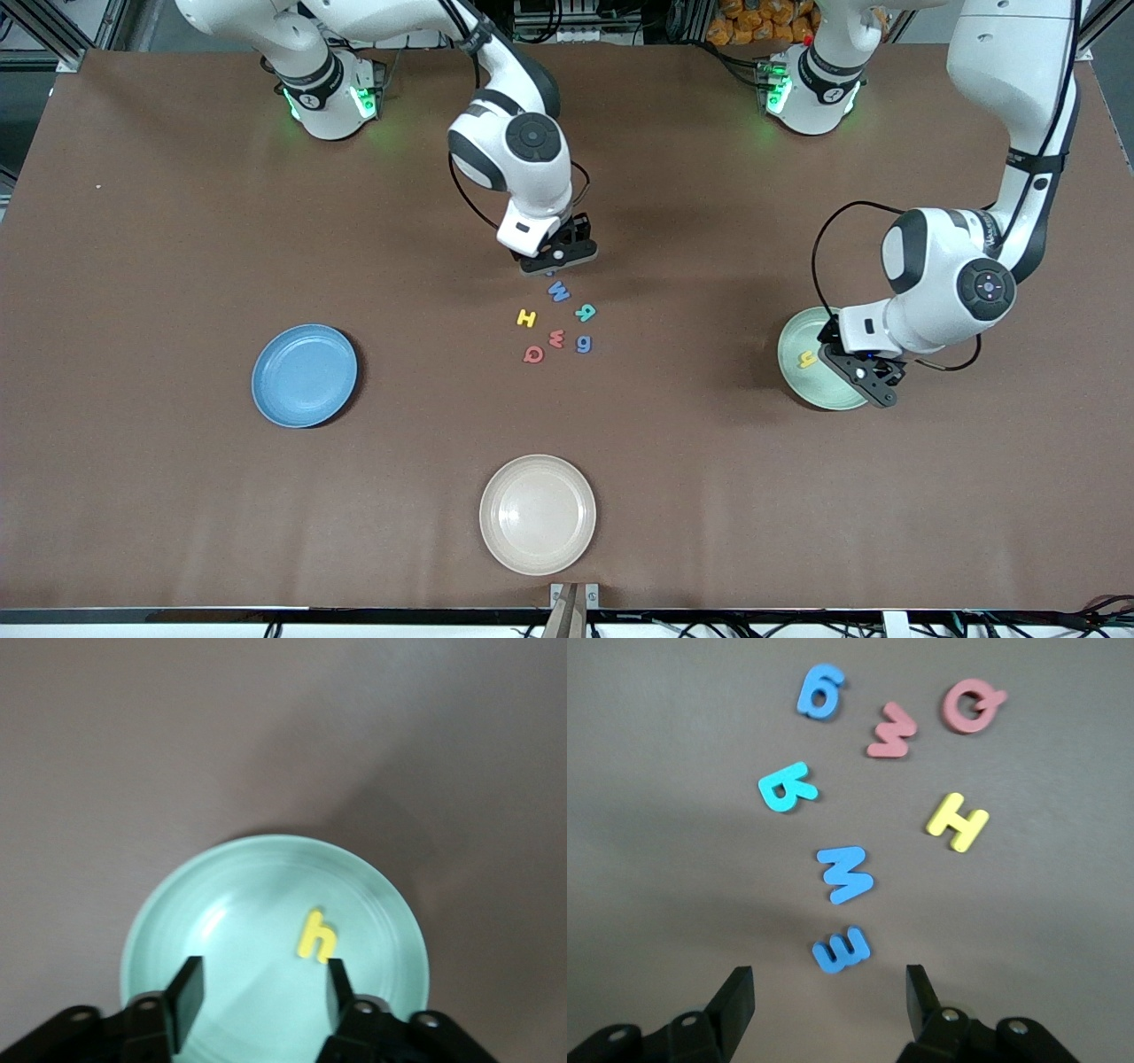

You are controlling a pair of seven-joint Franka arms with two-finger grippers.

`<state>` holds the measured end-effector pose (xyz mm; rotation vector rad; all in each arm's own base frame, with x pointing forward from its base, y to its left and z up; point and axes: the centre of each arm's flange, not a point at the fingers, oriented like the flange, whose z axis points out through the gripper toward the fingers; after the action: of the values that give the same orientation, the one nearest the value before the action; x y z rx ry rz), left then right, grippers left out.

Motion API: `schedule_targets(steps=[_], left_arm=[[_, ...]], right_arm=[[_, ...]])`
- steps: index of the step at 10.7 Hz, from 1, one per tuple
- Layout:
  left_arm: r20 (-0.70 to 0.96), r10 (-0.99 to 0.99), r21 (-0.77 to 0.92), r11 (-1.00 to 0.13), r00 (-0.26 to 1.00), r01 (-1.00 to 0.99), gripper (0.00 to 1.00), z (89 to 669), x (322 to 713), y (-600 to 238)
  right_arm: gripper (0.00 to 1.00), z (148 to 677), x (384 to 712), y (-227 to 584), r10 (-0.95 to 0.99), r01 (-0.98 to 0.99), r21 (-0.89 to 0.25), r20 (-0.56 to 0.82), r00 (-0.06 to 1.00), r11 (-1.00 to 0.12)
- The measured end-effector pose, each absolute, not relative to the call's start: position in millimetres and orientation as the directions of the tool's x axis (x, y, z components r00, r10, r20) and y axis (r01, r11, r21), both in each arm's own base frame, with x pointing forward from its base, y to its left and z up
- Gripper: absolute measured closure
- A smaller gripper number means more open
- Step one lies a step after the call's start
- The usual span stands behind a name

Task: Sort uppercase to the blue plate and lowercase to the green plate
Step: 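Open the left gripper over the green plate while the right gripper reaches letters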

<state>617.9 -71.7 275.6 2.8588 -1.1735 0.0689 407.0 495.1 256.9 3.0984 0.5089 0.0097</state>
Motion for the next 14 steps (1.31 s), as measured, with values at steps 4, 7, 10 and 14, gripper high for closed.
schedule_targets(steps=[4, 7, 10, 14], left_arm=[[0.139, -0.622, -0.044, -0.781, 0.770, -0.623, 0.00, 339.6, 647.2, -43.8], [0.154, -0.520, 0.010, -0.849, 0.840, -0.528, 0.00, 405.6, 662.1, -40.7], [0.165, -0.358, 0.060, -0.927, 0.919, -0.371, 0.00, 457.0, 663.3, -35.4], [0.143, -0.122, 0.099, -0.986, 0.982, -0.136, 0.00, 515.4, 641.9, -24.9]], right_arm=[[0.22, 209.1, 385.8, 486.1, 0.464, 0.465, -0.007, 0.045, 0.885, -0.885], [0.22, 205.4, 383.6, 483.8, 0.526, 0.526, -0.003, 0.040, 0.850, -0.850], [0.25, 194.8, 382.1, 484.3, 0.556, 0.557, -0.015, 0.050, 0.830, -0.830], [0.30, 173.4, 381.2, 482.8, 0.593, 0.595, -0.020, 0.054, 0.803, -0.804]])
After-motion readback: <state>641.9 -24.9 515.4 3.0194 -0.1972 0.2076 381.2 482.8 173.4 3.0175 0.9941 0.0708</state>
